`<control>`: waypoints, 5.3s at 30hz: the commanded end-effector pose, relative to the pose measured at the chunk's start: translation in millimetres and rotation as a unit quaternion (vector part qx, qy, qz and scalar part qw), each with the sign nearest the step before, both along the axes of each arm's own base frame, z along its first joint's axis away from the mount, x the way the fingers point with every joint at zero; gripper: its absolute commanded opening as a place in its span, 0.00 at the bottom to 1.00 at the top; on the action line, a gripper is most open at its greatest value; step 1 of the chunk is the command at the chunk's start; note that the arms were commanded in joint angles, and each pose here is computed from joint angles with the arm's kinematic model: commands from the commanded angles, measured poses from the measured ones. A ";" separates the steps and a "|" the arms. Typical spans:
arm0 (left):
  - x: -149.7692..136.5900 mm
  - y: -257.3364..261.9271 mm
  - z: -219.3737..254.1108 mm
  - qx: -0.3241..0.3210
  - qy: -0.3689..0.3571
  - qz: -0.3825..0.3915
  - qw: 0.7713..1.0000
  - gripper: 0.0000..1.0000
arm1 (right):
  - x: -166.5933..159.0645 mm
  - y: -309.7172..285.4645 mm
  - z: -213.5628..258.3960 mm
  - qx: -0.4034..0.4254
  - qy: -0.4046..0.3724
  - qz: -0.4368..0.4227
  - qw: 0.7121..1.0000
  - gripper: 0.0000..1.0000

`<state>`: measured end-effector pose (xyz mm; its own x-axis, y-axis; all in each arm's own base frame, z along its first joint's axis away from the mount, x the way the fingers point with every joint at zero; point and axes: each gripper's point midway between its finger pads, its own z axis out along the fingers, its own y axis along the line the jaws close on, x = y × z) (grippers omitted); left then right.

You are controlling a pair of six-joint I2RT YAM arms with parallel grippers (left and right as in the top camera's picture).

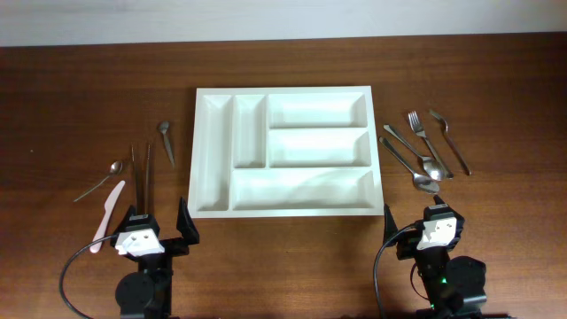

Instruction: Pack container

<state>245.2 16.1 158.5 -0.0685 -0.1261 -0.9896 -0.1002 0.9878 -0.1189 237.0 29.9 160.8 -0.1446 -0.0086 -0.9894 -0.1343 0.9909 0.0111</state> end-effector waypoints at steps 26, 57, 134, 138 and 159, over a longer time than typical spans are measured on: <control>0.0 -1.1 -0.6 0.008 -0.002 -0.004 1.000 0.99 | 0.0 0.0 -0.9 -0.002 -0.004 0.002 1.000 0.99; 0.0 -1.1 -0.6 0.008 -0.002 -0.004 1.000 0.99 | 0.1 -0.1 -0.9 -0.002 -0.004 0.001 1.000 0.99; 0.0 -1.1 -0.6 0.008 -0.002 -0.004 1.000 0.99 | -32.9 -17.7 168.1 0.039 0.020 -0.048 0.998 0.99; 0.0 -1.1 -0.6 0.008 -0.002 -0.004 1.000 0.99 | -25.0 -16.9 169.5 0.050 0.083 -0.055 0.994 0.99; 0.0 -1.1 -0.6 0.008 -0.002 -0.004 1.000 0.99 | 58.8 -35.9 127.8 0.072 0.401 -0.114 0.906 0.99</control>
<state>245.2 16.1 158.5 -0.0685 -0.1261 -0.9896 -0.1002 0.9878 -0.1189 277.4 4.5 304.5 -0.7610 0.2037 -0.6159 0.1581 0.9790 0.1285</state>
